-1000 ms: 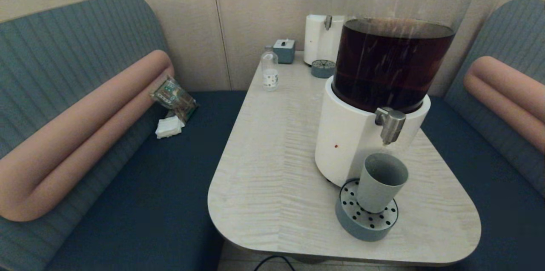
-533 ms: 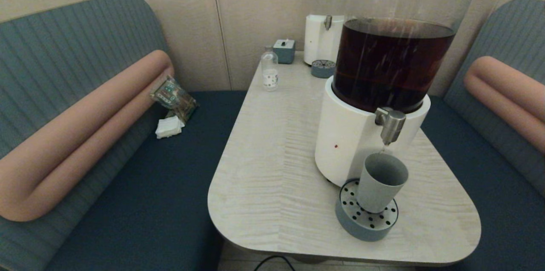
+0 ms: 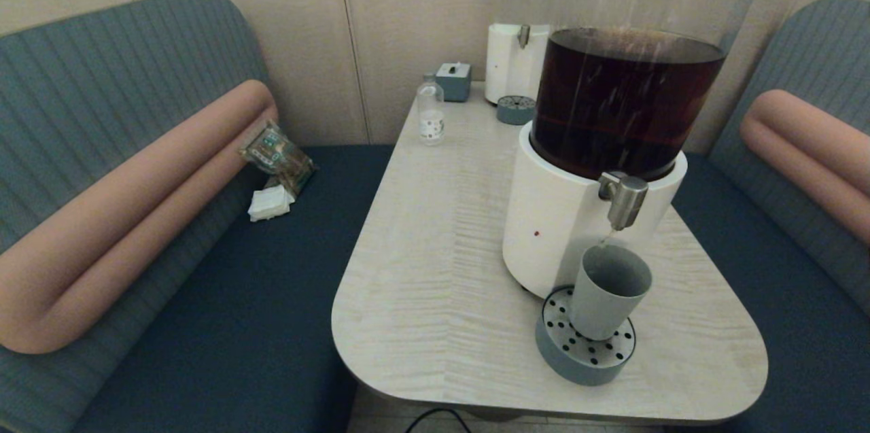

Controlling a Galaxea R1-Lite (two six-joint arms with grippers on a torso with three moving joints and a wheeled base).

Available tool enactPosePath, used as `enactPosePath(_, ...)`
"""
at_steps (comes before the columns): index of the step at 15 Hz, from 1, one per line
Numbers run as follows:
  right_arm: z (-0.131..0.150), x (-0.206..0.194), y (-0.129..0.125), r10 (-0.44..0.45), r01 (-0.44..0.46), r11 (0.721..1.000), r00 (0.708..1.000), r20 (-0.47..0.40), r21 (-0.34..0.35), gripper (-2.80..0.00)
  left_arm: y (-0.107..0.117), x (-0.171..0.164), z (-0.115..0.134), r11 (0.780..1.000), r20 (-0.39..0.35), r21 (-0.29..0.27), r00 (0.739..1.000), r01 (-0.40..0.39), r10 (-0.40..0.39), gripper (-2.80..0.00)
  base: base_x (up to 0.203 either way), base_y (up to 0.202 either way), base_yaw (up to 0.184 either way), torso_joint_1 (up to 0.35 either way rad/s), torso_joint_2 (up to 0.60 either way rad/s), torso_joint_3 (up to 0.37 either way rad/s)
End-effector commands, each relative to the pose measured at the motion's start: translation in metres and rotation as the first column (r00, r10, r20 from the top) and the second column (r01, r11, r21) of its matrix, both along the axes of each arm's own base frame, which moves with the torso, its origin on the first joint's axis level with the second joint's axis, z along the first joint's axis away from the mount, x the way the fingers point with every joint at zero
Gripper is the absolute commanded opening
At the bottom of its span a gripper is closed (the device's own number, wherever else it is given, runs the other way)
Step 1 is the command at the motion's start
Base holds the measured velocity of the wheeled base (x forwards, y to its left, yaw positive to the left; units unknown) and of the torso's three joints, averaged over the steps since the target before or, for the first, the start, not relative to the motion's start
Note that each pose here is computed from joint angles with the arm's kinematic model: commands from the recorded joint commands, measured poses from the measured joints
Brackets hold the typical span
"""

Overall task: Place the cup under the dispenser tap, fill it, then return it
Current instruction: Turn off the faucet

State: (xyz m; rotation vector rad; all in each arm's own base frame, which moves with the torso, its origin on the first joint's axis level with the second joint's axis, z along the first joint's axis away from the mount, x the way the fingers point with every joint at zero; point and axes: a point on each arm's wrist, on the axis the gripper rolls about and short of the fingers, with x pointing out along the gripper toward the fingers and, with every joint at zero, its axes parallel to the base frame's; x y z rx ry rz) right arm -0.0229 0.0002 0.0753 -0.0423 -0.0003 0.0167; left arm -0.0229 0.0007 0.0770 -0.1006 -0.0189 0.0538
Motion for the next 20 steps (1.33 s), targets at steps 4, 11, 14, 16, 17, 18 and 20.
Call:
enactPosePath(4, 0.0, 0.0, 0.0, 0.001, -0.001, 1.0, 1.0, -0.001, -0.001, -2.8, 0.0, 0.0, 0.0, 1.0, -0.002, -0.001, 1.0, -0.001, 0.001, -2.8, 0.0, 0.0, 0.0, 0.0, 0.0, 0.0)
enactPosePath(11, 0.0, 0.0, 0.0, 0.003, -0.003, 1.0, 1.0, -0.001, -0.001, -2.8, 0.0, 0.0, 0.0, 1.0, -0.002, -0.001, 1.0, -0.001, 0.001, -2.8, 0.0, 0.0, 0.0, 0.0, 0.0, 0.0)
enactPosePath(14, 0.0, 0.0, 0.0, 0.0, 0.0, 1.0, 1.0, -0.001, -0.001, -2.8, 0.0, 0.0, 0.0, 1.0, -0.002, -0.001, 1.0, -0.001, 0.001, -2.8, 0.0, 0.0, 0.0, 0.0, 0.0, 0.0)
enactPosePath(16, 0.0, 0.0, 0.0, 0.003, -0.003, 1.0, 1.0, 0.0, -0.001, -2.8, 0.0, 0.0, -0.001, 1.0, -0.008, 0.011, 1.0, -0.006, 0.006, -2.8, 0.0, 0.0, 0.0, 0.0, 0.0, 0.0)
enactPosePath(17, 0.0, 0.0, 0.0, 0.0, 0.0, 1.0, 1.0, -0.001, -0.001, -2.8, 0.0, 0.0, -0.001, 1.0, -0.004, -0.002, 1.0, -0.007, 0.007, -2.8, 0.0, 0.0, 0.0, 0.0, 0.0, 0.0)
enactPosePath(18, 0.0, 0.0, 0.0, 0.002, -0.002, 1.0, 1.0, 0.0, -0.001, -2.8, 0.0, 0.0, 0.0, 1.0, 0.0, 0.004, 1.0, -0.008, 0.008, -2.8, 0.0, 0.0, 0.0, 0.0, 0.0, 0.0)
enactPosePath(20, 0.0, 0.0, 0.0, 0.003, -0.003, 1.0, 1.0, 0.0, -0.001, -2.8, -0.001, -0.007, 0.026, 1.0, 0.071, 0.011, 0.997, 0.017, -0.018, -2.8, 0.0, 0.0, 0.0, 0.0, 0.0, 0.0)
